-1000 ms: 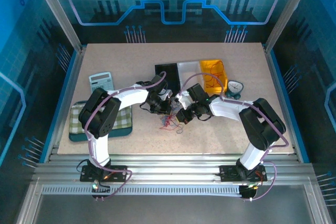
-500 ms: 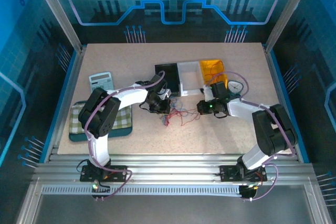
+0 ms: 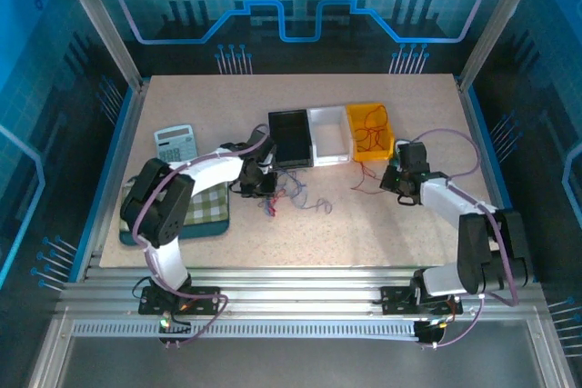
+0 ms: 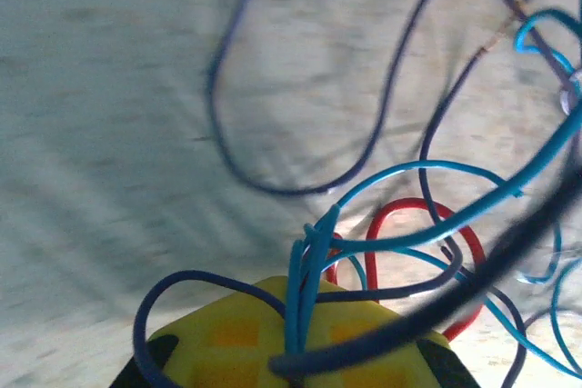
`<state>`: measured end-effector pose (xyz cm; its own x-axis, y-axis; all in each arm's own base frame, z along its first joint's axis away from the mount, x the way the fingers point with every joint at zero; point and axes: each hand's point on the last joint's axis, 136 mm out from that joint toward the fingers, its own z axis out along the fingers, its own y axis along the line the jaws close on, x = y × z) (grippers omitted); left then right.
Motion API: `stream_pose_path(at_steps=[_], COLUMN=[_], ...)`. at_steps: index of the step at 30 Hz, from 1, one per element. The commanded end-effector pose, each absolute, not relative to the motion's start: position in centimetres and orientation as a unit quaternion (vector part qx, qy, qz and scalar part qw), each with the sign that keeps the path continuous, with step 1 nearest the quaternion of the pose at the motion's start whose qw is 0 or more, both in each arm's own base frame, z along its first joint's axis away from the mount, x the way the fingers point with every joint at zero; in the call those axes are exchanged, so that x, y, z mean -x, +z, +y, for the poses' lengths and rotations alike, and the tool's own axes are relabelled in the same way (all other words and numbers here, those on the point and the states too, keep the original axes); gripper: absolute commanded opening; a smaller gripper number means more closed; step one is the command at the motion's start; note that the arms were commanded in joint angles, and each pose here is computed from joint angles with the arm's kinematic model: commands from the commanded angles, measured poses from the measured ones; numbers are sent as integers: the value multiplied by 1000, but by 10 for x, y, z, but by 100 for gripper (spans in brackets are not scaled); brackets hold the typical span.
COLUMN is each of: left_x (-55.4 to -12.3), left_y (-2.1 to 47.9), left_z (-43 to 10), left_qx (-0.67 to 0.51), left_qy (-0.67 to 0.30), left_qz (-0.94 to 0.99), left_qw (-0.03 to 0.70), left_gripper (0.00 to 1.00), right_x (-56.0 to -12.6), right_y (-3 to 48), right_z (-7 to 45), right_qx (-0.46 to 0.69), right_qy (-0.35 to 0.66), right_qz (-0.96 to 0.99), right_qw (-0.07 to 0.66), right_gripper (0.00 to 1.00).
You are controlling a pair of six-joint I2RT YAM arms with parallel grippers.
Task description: Untangle the cables
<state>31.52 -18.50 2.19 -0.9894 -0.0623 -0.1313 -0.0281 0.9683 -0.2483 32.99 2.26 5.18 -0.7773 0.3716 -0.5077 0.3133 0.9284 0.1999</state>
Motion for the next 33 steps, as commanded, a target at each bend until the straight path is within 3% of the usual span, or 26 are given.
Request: stream_pose_path(at_steps=[1, 4, 8, 16, 21, 27, 33], left_x=[-310, -308, -316, -327, -329, -331, -329], left_y=[27, 29, 32, 32, 31, 34, 38], left_z=[-143, -128, -142, -196, -210, -210, -208], left_qx=[82, 95, 71, 14, -13, -14, -14], left_qy=[-41, -4, -31, -131, -139, -137, -134], left_qz=[992, 991, 992, 986, 985, 986, 986], left_qw=[86, 89, 96, 102, 97, 99, 101], left_gripper=[0, 0, 0, 0, 0, 0, 0], right_x=[-322, -324, -342, -375, -401, -456, -488], right_y=[59, 71, 102, 229, 273, 264, 205], right_z=[2, -6, 11, 52, 58, 65, 64], right_qx=[-237, -246, -203, -108, -85, -85, -118], right_qy=[22, 16, 66, 144, 148, 179, 183], right_qz=[928, 920, 912, 861, 842, 843, 873], right_qw=[287, 305, 350, 477, 511, 500, 435], right_gripper=[0, 0, 0, 0, 0, 0, 0])
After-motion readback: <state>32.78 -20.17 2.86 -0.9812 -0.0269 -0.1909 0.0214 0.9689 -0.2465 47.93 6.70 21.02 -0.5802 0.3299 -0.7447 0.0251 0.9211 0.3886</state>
